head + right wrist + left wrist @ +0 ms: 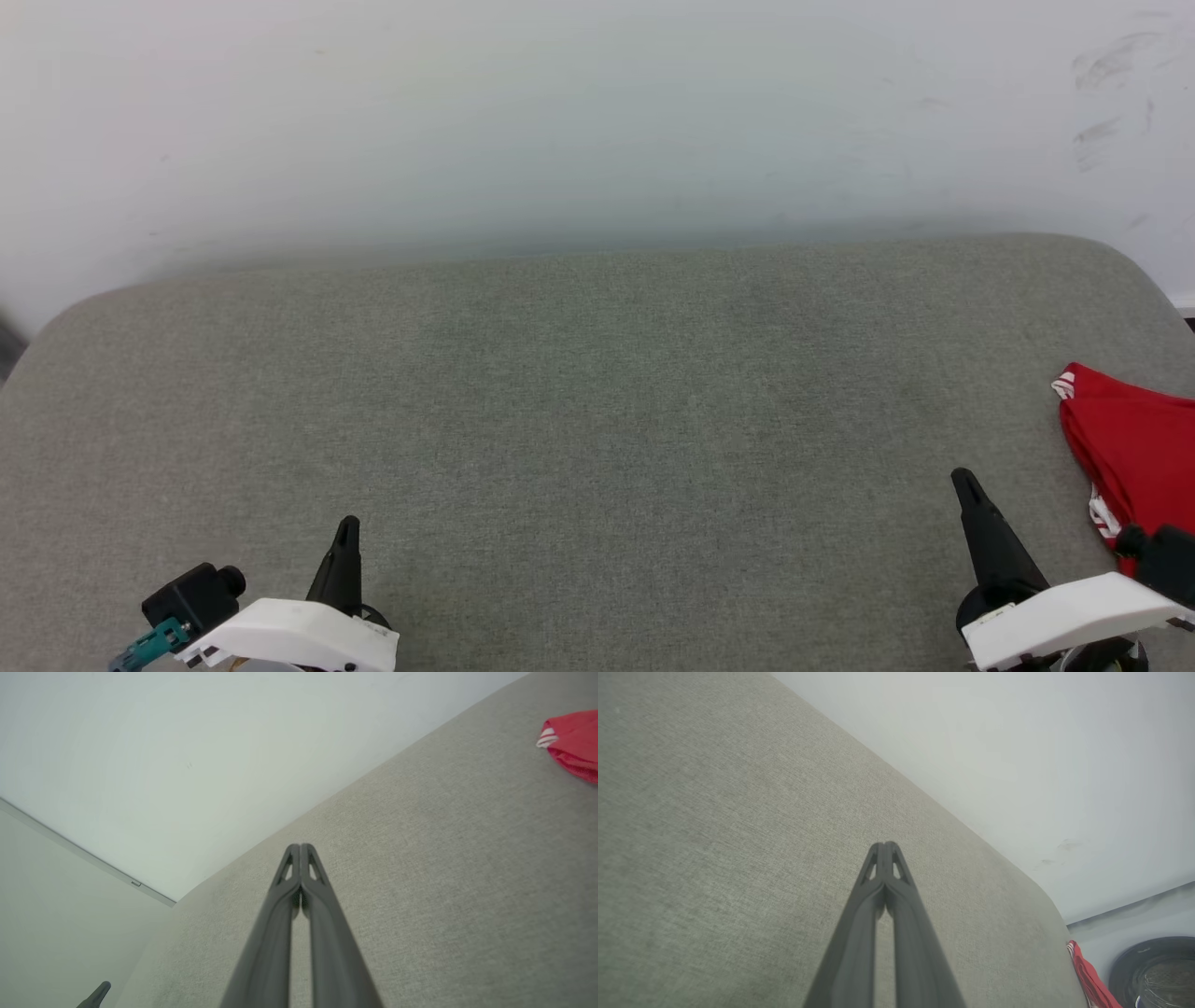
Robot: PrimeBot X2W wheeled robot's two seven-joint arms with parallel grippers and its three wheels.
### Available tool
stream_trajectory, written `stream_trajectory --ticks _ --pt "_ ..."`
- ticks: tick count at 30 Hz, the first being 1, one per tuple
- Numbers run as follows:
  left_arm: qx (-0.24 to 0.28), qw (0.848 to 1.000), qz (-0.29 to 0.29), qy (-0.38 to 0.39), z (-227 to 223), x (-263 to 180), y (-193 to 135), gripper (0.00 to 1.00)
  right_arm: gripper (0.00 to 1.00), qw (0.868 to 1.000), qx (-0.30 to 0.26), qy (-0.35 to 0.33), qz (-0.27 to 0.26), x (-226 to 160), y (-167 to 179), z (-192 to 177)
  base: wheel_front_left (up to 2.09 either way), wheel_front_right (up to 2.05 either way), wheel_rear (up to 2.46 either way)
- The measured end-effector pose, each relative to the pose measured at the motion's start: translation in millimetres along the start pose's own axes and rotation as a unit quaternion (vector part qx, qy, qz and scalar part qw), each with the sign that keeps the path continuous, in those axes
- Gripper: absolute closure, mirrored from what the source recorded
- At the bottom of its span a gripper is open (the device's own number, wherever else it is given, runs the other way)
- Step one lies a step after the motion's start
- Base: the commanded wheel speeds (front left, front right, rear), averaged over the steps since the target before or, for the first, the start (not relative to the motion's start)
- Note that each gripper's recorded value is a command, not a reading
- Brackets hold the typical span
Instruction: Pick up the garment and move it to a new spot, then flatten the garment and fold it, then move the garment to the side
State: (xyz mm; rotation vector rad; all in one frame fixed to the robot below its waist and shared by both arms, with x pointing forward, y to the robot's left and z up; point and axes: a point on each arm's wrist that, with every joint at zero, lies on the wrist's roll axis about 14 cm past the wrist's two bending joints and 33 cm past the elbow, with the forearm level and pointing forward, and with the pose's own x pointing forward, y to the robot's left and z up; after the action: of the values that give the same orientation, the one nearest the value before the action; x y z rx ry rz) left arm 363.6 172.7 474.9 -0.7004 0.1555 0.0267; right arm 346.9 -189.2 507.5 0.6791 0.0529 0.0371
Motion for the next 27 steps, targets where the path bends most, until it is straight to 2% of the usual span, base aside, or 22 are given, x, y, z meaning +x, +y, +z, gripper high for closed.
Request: stream_trajectory --ticks 13,27 --pt "-0.106 0.994 -0.002 0.002 6 6 0 1.00 1.00 0.994 0.108 -0.007 -0.001 9 -3 2 0.00 0.00 0.00" --pt "-0.186 0.983 -0.009 -0.003 13 10 0 1.00 1.00 0.982 0.187 -0.014 0.001 17 -4 5 0.00 0.00 0.00"
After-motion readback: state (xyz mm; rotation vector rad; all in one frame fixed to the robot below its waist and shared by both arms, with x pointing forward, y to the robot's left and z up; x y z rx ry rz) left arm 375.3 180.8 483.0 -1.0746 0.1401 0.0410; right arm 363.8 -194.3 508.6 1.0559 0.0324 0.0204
